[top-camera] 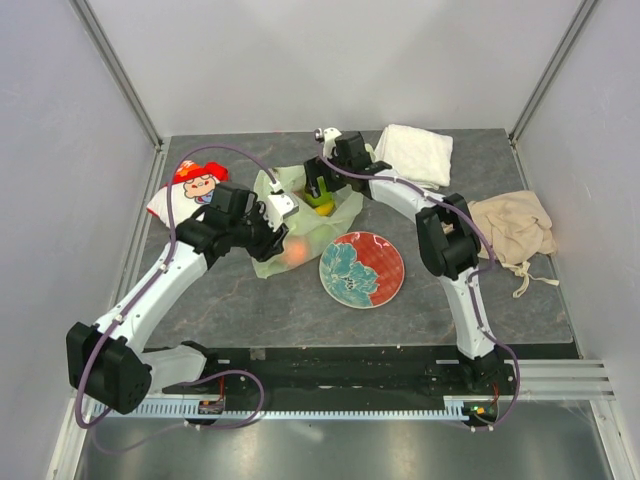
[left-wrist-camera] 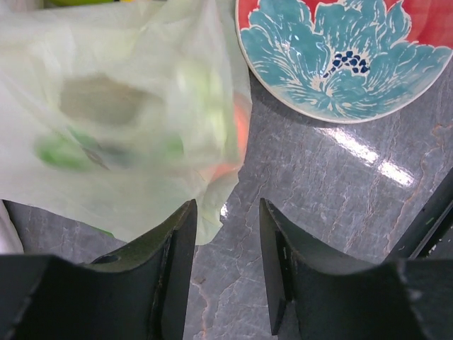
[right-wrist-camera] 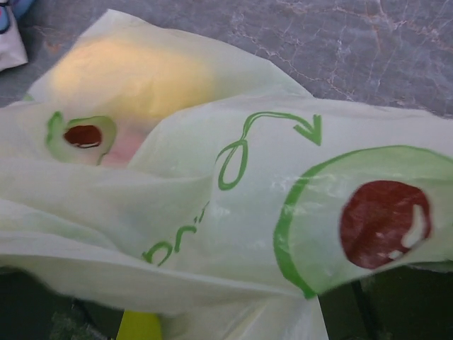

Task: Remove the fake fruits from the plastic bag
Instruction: Take out the fake fruit from the plastic bag.

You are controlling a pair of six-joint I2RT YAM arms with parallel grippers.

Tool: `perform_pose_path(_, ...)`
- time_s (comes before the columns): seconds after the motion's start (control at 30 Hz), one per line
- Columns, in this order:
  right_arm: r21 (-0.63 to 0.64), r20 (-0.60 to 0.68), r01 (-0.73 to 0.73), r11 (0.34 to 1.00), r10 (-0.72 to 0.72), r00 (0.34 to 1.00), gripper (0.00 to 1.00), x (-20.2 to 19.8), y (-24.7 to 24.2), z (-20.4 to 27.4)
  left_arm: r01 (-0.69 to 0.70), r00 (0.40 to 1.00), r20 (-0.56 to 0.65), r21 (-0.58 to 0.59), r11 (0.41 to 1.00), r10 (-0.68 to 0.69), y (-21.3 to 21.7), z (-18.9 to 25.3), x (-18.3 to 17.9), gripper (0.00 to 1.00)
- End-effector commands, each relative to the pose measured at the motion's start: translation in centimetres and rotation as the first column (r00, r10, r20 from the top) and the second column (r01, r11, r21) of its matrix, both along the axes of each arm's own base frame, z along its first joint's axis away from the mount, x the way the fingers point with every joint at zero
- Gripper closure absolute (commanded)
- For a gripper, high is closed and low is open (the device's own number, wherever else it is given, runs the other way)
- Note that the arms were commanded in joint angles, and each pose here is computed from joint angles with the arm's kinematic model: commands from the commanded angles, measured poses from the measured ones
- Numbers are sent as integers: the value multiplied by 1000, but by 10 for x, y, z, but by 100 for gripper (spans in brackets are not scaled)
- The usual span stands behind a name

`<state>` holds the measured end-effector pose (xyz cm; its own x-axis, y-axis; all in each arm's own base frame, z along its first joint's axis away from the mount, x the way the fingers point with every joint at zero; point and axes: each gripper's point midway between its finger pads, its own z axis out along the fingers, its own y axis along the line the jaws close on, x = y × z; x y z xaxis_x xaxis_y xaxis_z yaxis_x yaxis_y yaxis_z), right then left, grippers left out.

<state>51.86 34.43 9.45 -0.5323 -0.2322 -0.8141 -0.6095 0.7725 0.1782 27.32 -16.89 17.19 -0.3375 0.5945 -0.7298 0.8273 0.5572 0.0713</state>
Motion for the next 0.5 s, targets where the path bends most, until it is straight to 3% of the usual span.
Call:
perform_pose_path(0.0, -5, -3, 42, 999, -42, 999, 2, 17, 5, -26, -7, 1000, 21, -34, 999, 8, -1, 17, 1, 52)
perform_pose_path(0.1, -5, 16, 41, 999, -41, 999, 2, 24, 8, -29, -23, 999, 22, -40, 999, 23, 1, 20, 3, 52)
perform_pose_path(0.23, -10, 61, 32, 999, -31, 998, 27, 29, 8, -15, -42, 999, 22, -44, 998, 43, 5, 22, 8, 52)
perform_pose_path(0.37, 37, 132, 14, 999, -19, 991, 41, 17, -1, 51, -59, 997, 36, -63, 996, 61, 6, 27, 17, 52)
perform_pose_path(0.47, 77, 172, -21, 997, 7, 985, 42, 0, -9, 99, -74, 996, 48, -73, 995, 77, 7, 28, 23, 52)
